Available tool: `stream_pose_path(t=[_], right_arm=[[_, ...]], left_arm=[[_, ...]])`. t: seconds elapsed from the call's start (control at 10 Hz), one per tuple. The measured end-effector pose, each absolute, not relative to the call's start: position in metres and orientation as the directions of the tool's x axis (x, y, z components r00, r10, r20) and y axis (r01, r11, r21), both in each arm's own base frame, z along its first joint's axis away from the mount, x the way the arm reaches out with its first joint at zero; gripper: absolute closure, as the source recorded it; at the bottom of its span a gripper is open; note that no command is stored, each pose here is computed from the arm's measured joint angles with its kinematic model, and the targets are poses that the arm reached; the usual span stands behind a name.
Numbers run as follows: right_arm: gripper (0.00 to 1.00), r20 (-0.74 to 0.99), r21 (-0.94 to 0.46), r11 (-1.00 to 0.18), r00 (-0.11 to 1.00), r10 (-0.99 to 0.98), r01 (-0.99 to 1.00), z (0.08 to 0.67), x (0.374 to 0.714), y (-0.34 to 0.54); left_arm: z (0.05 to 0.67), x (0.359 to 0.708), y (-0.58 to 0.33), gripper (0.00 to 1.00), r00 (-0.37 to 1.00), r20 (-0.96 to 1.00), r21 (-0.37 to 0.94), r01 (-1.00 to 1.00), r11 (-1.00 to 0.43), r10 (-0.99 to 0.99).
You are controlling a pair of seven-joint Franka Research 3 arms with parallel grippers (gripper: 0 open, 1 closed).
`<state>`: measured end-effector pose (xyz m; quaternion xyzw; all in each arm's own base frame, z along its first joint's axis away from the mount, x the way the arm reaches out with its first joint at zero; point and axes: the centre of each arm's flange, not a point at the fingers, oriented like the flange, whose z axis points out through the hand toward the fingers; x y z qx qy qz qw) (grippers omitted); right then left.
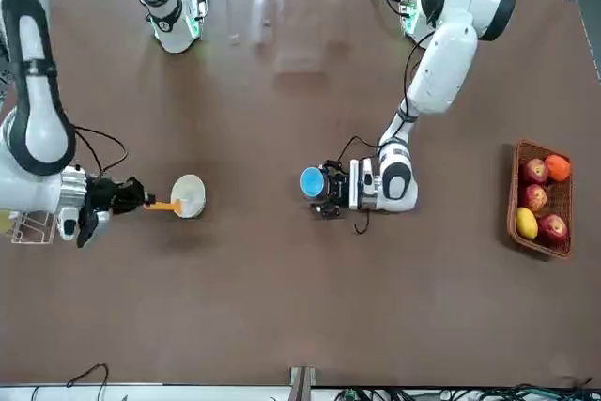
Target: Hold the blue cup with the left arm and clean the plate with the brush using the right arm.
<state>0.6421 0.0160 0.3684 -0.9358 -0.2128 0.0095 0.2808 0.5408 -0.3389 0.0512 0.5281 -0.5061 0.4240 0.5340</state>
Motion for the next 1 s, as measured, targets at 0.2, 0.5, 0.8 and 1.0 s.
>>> stream_pose_path(t=[0.2, 0.5, 0.8, 1.0], right_arm=[[0.96, 0.146, -0.407, -0.716, 0.815, 0.561, 0.567, 0.414, 0.652, 0.091], [0.96, 0.205, -0.18, -0.593, 0.62, 0.758, 0.785, 0.451, 0.639, 0.228], [0.96, 0.223, -0.053, -0.484, 0.483, 0.847, 0.874, 0.456, 0.598, 0.341], [0.96, 0.194, 0.004, -0.423, 0.414, 0.889, 0.906, 0.447, 0.569, 0.397]], left_arm=[[0.05, 0.54, -0.341, 0.02, 0.129, 0.988, 0.135, -0.988, 0.079, -0.084], [0.049, 0.538, -0.345, 0.18, 0.132, 0.988, 0.139, -0.987, 0.077, -0.082], [0.048, 0.537, -0.346, 0.27, 0.112, 0.991, 0.117, -0.991, 0.071, -0.076], [0.048, 0.537, -0.345, 0.25, 0.11, 0.991, 0.115, -0.991, 0.07, -0.077]])
